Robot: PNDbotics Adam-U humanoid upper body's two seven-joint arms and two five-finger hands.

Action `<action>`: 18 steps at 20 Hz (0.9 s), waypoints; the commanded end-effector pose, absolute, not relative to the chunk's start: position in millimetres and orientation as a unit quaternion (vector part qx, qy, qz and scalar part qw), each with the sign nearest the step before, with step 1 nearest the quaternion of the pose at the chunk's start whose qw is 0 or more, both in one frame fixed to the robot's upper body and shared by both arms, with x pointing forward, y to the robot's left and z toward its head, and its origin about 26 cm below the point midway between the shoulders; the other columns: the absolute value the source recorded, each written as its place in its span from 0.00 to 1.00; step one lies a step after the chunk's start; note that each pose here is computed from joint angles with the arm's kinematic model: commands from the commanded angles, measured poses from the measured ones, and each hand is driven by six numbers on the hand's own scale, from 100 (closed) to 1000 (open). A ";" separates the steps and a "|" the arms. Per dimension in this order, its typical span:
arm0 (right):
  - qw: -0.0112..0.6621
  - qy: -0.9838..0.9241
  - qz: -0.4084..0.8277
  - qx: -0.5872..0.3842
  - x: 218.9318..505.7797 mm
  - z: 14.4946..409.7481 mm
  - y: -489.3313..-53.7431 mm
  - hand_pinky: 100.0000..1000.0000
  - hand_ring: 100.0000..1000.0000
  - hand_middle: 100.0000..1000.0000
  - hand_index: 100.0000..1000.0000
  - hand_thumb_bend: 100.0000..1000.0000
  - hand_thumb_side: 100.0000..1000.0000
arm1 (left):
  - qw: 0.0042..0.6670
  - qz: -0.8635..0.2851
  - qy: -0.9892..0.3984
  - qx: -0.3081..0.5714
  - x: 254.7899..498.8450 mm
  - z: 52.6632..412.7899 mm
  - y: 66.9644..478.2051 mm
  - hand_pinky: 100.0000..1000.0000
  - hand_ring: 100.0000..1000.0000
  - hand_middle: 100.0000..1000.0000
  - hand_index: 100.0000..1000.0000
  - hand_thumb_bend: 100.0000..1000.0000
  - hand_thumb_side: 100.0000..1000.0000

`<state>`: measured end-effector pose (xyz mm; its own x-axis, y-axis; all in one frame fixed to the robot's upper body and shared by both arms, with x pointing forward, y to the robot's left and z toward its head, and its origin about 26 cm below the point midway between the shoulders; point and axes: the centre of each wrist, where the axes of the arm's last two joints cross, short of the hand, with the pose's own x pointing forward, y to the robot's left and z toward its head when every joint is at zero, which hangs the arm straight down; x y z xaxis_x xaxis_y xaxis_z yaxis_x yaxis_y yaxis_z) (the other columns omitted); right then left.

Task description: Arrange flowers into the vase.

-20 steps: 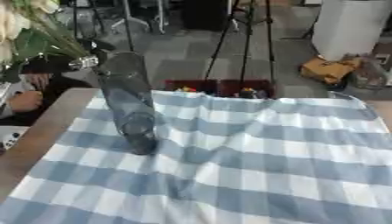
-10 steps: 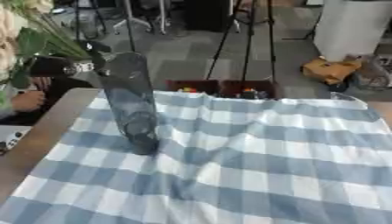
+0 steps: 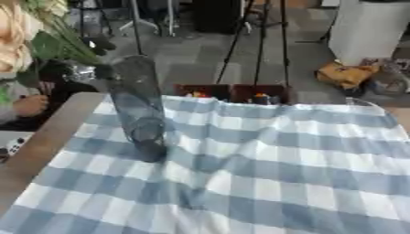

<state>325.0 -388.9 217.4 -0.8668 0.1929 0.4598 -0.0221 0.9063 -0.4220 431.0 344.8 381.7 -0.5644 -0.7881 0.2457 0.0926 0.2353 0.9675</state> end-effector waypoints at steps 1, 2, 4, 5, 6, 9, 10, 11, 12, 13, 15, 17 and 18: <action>0.241 -0.943 0.221 -0.057 320.4 229.3 -392.1 0.75 0.49 0.37 0.73 0.00 1.00 | 0.378 -0.551 -0.688 0.284 420.6 400.8 355.7 0.97 1.00 1.00 1.00 0.35 0.81; 0.241 -0.943 0.221 -0.057 320.4 229.3 -392.2 0.75 0.49 0.37 0.72 0.00 1.00 | 0.380 -0.551 -0.686 0.286 420.5 400.5 356.3 0.98 1.00 1.00 1.00 0.36 0.80; 0.241 -0.943 0.221 -0.057 320.3 229.2 -392.2 0.75 0.49 0.37 0.72 0.00 1.00 | 0.381 -0.552 -0.682 0.290 420.4 400.3 356.7 0.98 1.00 1.00 1.00 0.36 0.80; 0.241 -0.943 0.222 -0.057 320.2 229.2 -392.3 0.75 0.49 0.37 0.72 0.00 1.00 | 0.381 -0.553 -0.682 0.291 420.4 400.2 356.7 0.98 1.00 1.00 1.00 0.36 0.80; 0.241 -0.943 0.222 -0.057 320.2 229.2 -392.3 0.75 0.49 0.37 0.72 0.00 1.00 | 0.381 -0.553 -0.681 0.291 420.4 400.2 356.7 0.98 1.00 1.00 1.00 0.36 0.80; 0.242 -0.943 0.221 -0.056 320.1 229.1 -392.3 0.75 0.49 0.37 0.73 0.00 1.00 | 0.389 -0.563 -0.663 0.302 418.9 399.9 360.5 1.00 1.00 1.00 1.00 0.44 0.75; 0.242 -0.943 0.221 -0.056 320.0 229.1 -392.2 0.75 0.49 0.37 0.73 0.00 1.00 | 0.392 -0.568 -0.655 0.308 418.3 399.9 361.5 1.00 1.00 1.00 1.00 0.44 0.75; 0.242 -0.943 0.221 -0.056 320.0 229.1 -392.1 0.75 0.49 0.37 0.73 0.00 1.00 | 0.394 -0.571 -0.648 0.313 417.9 399.8 362.0 1.00 1.00 1.00 1.00 0.45 0.75; 0.242 -0.943 0.220 -0.056 319.9 229.1 -392.0 0.75 0.49 0.37 0.73 0.00 1.00 | 0.396 -0.575 -0.642 0.318 417.7 399.2 363.0 1.00 1.00 1.00 1.00 0.45 0.75; 0.242 -0.943 0.220 -0.055 319.9 229.1 -392.0 0.75 0.49 0.37 0.72 0.00 1.00 | 0.397 -0.577 -0.637 0.321 417.5 398.6 364.0 1.00 1.00 1.00 1.00 0.45 0.76; 0.242 -0.944 0.219 -0.055 319.8 229.1 -391.7 0.75 0.49 0.37 0.72 0.00 1.00 | 0.401 -0.579 -0.631 0.324 417.0 396.2 367.6 1.00 1.00 1.00 1.00 0.45 0.77; 0.242 -0.944 0.217 -0.054 319.8 229.1 -391.3 0.75 0.49 0.37 0.72 0.00 1.00 | 0.405 -0.577 -0.631 0.323 416.2 393.6 371.3 1.00 1.00 1.00 1.00 0.44 0.78; 0.242 -0.944 0.217 -0.054 319.7 229.1 -391.1 0.75 0.49 0.37 0.72 0.00 1.00 | 0.407 -0.576 -0.632 0.321 415.9 392.3 373.1 1.00 1.00 1.00 1.00 0.44 0.79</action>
<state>324.3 -389.5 217.8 -0.8642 0.1939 0.4643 -0.0213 0.9079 -0.4187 427.2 361.6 373.3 -0.4776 -0.8605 0.1774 0.1107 0.1414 0.9837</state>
